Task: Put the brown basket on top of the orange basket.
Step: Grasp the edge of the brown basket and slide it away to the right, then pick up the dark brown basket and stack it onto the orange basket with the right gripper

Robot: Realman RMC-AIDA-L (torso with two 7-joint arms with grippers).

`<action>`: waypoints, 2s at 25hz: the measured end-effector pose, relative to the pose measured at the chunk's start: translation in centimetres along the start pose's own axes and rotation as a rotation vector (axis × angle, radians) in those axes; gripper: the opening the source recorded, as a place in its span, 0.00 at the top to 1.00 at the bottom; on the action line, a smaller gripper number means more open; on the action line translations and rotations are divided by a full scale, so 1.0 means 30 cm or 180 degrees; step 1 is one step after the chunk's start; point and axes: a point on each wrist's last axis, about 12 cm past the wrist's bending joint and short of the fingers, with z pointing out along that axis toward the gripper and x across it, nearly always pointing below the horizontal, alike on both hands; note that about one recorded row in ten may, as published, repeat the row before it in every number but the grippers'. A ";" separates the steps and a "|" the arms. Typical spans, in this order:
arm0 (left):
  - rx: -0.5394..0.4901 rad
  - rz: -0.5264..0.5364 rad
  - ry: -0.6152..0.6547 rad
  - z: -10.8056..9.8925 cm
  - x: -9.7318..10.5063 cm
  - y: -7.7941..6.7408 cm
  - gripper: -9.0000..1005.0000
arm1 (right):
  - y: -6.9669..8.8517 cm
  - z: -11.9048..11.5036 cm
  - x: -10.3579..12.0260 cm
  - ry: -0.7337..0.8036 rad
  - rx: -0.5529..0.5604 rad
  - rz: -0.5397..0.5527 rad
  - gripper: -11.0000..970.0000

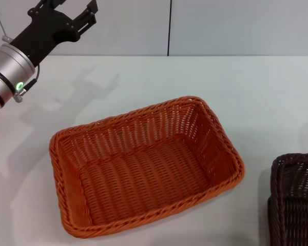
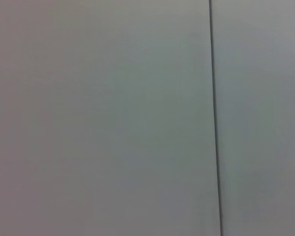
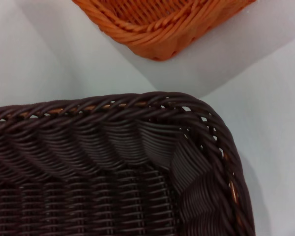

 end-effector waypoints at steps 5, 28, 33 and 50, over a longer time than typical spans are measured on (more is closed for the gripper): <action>0.0008 -0.0027 0.0018 0.007 0.005 -0.006 0.20 | 0.005 0.005 0.009 0.0001 -0.0020 0.0005 0.80; -0.0076 -0.0076 0.0026 -0.003 0.012 0.008 0.20 | 0.084 -0.079 0.045 -0.0963 -0.0279 -0.0251 0.85; -0.0073 -0.0070 0.0024 -0.002 0.010 0.010 0.20 | 0.112 -0.114 0.044 -0.1199 -0.0334 -0.0387 0.85; -0.0094 -0.0006 0.0041 -0.010 0.011 0.020 0.20 | 0.144 -0.102 0.016 -0.2287 -0.0447 -0.0617 0.85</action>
